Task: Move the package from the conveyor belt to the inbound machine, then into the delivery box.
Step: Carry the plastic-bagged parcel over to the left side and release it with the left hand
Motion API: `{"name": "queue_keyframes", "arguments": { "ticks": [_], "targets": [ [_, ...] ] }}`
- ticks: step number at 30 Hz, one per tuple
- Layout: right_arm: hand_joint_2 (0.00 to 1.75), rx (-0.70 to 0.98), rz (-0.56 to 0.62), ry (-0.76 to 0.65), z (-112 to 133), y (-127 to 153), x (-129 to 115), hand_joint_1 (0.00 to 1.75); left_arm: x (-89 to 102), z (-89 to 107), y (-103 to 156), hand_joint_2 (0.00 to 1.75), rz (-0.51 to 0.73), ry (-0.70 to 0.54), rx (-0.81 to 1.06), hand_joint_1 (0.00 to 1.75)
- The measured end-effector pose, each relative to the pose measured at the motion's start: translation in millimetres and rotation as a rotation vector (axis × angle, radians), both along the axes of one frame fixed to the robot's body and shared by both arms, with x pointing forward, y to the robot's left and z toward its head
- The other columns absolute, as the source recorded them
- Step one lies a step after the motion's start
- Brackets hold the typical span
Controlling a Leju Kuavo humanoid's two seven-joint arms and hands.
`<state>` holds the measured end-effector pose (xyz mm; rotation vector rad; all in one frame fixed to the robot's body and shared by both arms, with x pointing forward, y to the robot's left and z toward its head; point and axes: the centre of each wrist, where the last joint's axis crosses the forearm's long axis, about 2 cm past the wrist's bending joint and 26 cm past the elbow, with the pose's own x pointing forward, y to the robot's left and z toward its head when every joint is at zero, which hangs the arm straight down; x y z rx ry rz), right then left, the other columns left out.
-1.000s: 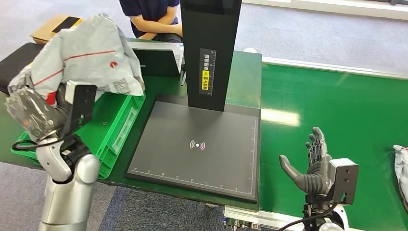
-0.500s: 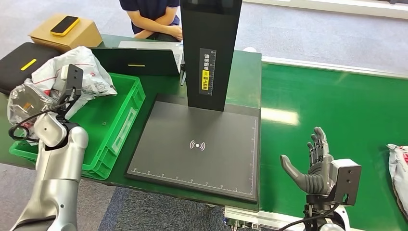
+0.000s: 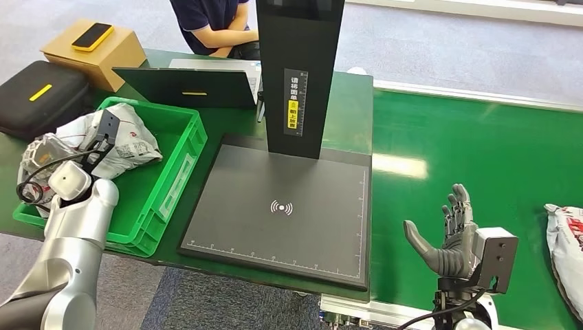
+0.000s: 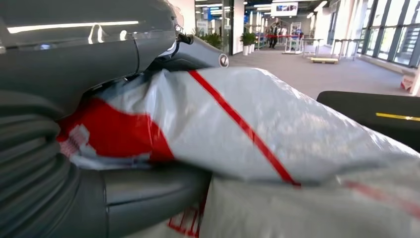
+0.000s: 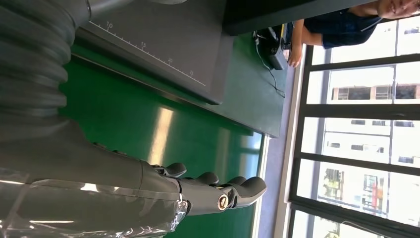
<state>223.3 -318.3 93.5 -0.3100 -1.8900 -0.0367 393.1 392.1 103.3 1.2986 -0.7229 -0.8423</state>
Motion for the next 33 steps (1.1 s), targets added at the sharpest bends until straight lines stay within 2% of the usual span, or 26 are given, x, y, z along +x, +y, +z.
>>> {"name": "queue_keyframes", "arguments": {
  "ticks": [3, 7, 11, 16, 23, 27, 31, 33],
  "targets": [
    [1.75, 0.001, -0.002, 0.004, -1.0, 0.1, -0.1, 0.0, -1.7, -1.8, 2.3, 0.0, 0.001, -0.042, -0.044, 0.0],
    [1.75, 0.002, -0.004, 0.01, -2.0, 0.2, -0.8, 0.0, -8.5, -8.0, 4.1, 0.0, -0.044, -0.161, -0.205, 0.0],
    [1.75, 0.003, -0.005, 0.018, -3.7, 0.6, -3.3, 0.0, -26.3, -21.4, -6.1, 0.0, -0.063, -0.323, -0.368, 0.0],
    [1.75, 0.004, -0.006, 0.021, -4.5, 0.8, -4.4, 0.0, -39.6, -25.6, -14.7, 0.0, -0.053, -0.369, -0.399, 0.0],
    [1.75, 0.004, -0.006, 0.022, -4.6, 0.9, -4.6, 0.0, -43.2, -22.6, -16.5, 0.0, -0.056, -0.396, -0.397, 0.0],
    [1.75, 0.003, -0.01, 0.021, -4.7, 0.8, -4.8, 0.0, -47.1, -23.3, -19.8, 0.0, -0.072, -0.457, -0.473, 0.0],
    [1.75, -0.001, -0.016, 0.009, -4.9, 0.4, -7.8, 0.0, -63.6, -21.0, -37.2, 1.75, -0.141, -0.626, -0.615, 0.0],
    [1.75, -0.003, -0.012, -0.001, -4.2, 0.2, -9.2, 0.0, -75.6, -14.8, -51.2, 1.75, -0.199, -0.758, -0.69, 0.0]
  ]
}}
